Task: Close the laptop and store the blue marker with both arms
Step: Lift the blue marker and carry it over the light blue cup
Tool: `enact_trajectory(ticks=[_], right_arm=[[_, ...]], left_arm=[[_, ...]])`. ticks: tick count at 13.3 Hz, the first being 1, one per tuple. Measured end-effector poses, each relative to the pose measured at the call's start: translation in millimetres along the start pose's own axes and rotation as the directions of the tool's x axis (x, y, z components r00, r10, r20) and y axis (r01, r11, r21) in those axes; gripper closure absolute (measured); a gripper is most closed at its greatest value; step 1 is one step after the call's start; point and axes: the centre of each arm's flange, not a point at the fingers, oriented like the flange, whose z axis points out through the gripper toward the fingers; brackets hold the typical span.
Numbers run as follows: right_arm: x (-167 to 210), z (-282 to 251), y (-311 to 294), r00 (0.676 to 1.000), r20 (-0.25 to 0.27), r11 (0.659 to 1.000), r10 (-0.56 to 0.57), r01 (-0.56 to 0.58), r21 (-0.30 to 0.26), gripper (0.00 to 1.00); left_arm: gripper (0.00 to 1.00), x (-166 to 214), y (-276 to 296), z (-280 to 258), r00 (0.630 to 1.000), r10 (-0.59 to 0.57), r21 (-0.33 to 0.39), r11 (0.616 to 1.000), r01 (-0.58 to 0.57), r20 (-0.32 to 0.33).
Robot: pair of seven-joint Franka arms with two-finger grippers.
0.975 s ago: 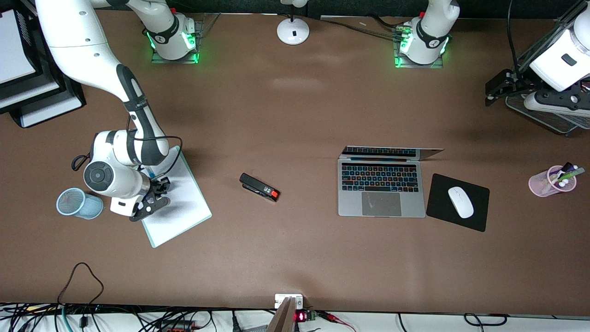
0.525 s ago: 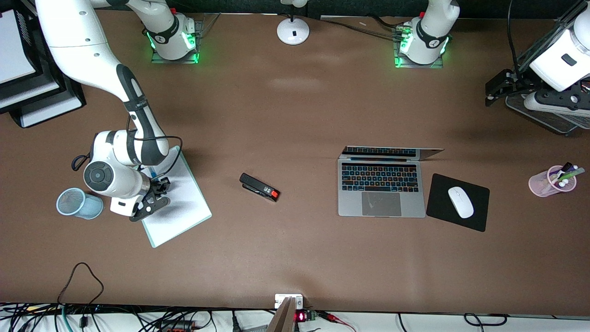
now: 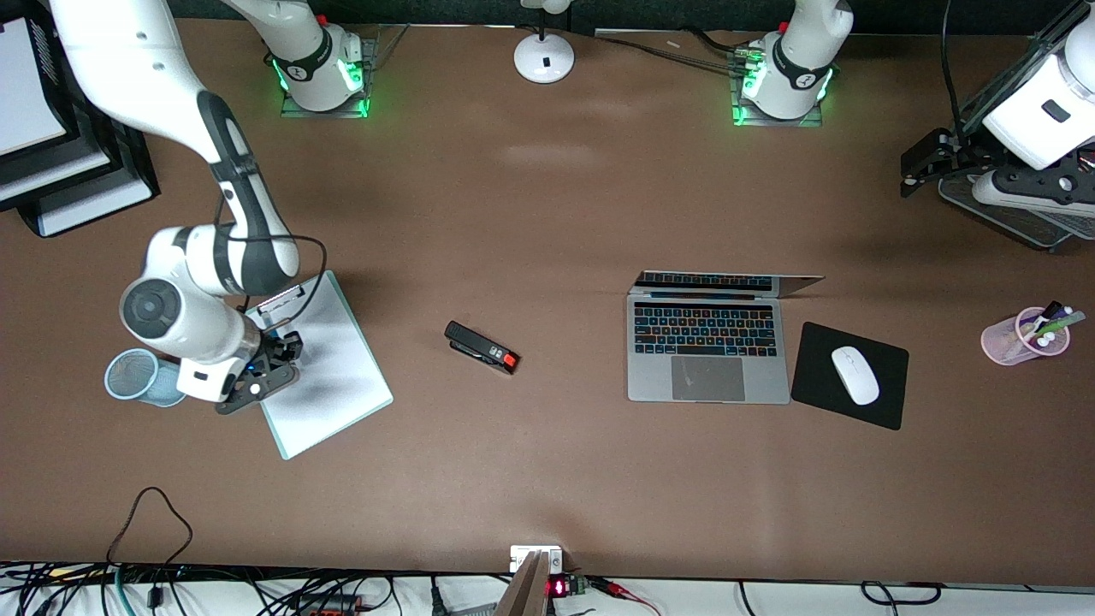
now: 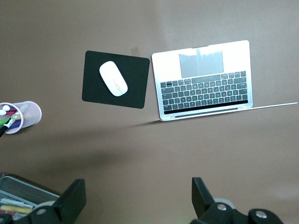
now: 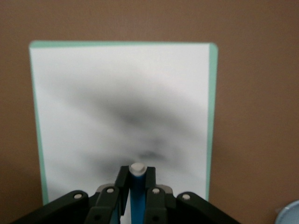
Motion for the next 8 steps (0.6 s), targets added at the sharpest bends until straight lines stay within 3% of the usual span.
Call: enact_trajectory(ticks=[4,8], right_arm=[[4,-79,3,0.986,-0.099,0.99,-0.133,0.128,-0.056,0.82],[-3,-149,12,0.919,-0.154,0.928,-0.362,0.34,-0.151,0.82]], left_arm=[[0.0,0,0,0,1.0,0.0,0.0,1.0,0.0,0.0],[0.0,0,0,0,1.0,0.0,0.0,1.0,0.0,0.0]])
